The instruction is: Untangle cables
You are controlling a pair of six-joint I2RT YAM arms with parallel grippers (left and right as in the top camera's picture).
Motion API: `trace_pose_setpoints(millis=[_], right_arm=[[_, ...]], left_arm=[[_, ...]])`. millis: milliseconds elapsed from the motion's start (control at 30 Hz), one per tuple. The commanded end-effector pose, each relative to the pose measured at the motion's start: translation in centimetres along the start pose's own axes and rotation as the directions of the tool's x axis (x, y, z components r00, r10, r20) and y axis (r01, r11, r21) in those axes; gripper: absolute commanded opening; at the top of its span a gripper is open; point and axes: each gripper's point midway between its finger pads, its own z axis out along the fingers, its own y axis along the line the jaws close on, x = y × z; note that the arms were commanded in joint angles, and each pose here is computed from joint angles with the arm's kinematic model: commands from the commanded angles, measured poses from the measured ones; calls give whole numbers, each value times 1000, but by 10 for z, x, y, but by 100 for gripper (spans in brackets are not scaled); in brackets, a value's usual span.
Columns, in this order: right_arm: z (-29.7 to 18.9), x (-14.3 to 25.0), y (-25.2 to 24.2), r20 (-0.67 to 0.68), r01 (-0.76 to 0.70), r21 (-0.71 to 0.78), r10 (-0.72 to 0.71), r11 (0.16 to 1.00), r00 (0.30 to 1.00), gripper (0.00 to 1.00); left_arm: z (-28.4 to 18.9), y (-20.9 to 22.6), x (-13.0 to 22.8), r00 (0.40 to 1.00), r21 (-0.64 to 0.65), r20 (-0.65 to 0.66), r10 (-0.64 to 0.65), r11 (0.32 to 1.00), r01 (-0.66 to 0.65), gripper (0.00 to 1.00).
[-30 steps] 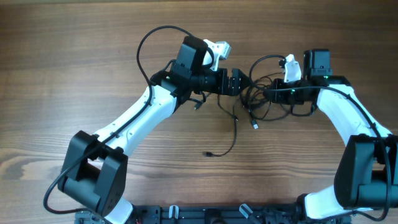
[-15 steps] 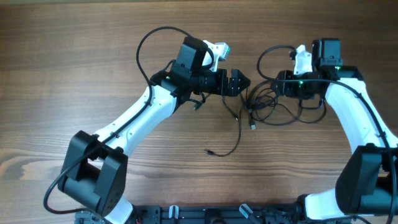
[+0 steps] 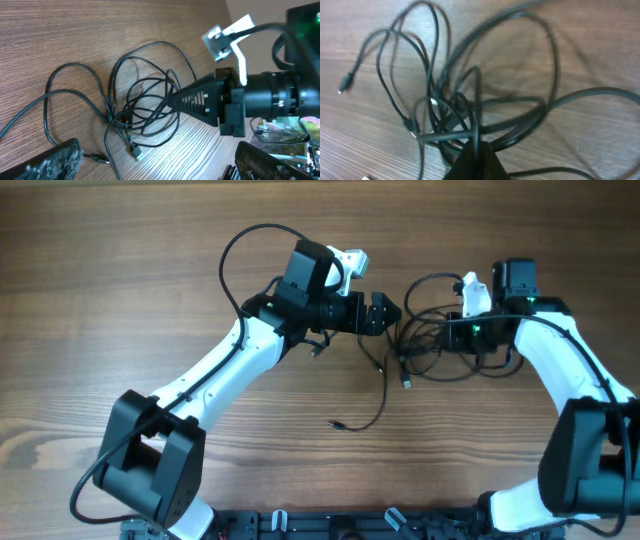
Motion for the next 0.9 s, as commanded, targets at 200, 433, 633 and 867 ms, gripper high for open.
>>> trace_pose_setpoints(millis=[200,433,633,867], right_arm=[[-18,-1,50,8,-1,-281,3,960,1000,4],[-23,7,39,-26,-54,-273,49,961,998,4],[-26,9,31,-32,-88,-267,82,960,996,4],[-26,11,31,-41,-95,-267,87,959,995,4]], left_arm=[[13,-10,23,963,14,-67,260,966,-260,81],[60,11,61,879,-40,-186,438,891,-452,65],[90,11,64,917,18,-148,370,928,-371,62],[133,-10,99,901,70,-165,402,916,-396,30]])
